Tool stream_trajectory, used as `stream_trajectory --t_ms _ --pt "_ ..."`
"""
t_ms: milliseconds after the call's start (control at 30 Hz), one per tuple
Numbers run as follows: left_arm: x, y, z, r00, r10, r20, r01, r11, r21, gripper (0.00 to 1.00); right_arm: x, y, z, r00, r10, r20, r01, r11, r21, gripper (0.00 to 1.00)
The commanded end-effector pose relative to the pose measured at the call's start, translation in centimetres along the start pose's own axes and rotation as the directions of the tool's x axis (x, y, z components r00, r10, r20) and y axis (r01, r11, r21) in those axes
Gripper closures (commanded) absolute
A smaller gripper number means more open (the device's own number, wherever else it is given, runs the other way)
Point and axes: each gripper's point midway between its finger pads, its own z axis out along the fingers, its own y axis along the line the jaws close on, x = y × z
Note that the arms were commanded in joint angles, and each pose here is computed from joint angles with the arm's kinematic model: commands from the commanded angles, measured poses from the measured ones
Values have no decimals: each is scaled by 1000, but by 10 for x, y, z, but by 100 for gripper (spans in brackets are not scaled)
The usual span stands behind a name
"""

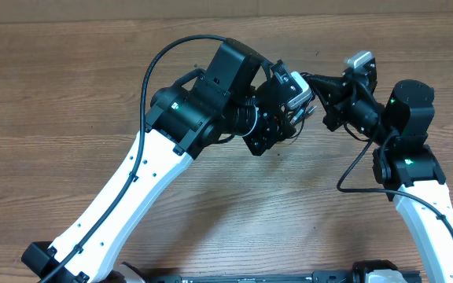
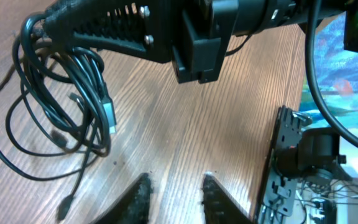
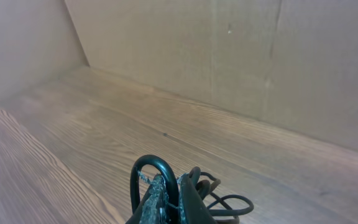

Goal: Untangle cables

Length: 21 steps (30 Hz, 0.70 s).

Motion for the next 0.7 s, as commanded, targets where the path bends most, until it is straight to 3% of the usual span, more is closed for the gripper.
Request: stream_trajectory --t_ms 0,33,200,667 --pt "-7 -1 -5 1000 25 18 -24 1000 -9 49 -5 0 -1 988 154 16 -154 988 -3 96" --pt "-6 0 -3 1000 22 13 -22 1000 -9 29 -5 5 -2 986 168 12 -168 985 -29 96" --pt "1 17 5 1000 7 -26 -9 997 -81 16 -5 35 -5 978 205 -25 -206 957 -203 96" --pt "7 30 16 998 -9 -60 2 993 -116 18 -9 60 -12 965 254 -62 -260 903 -343 96"
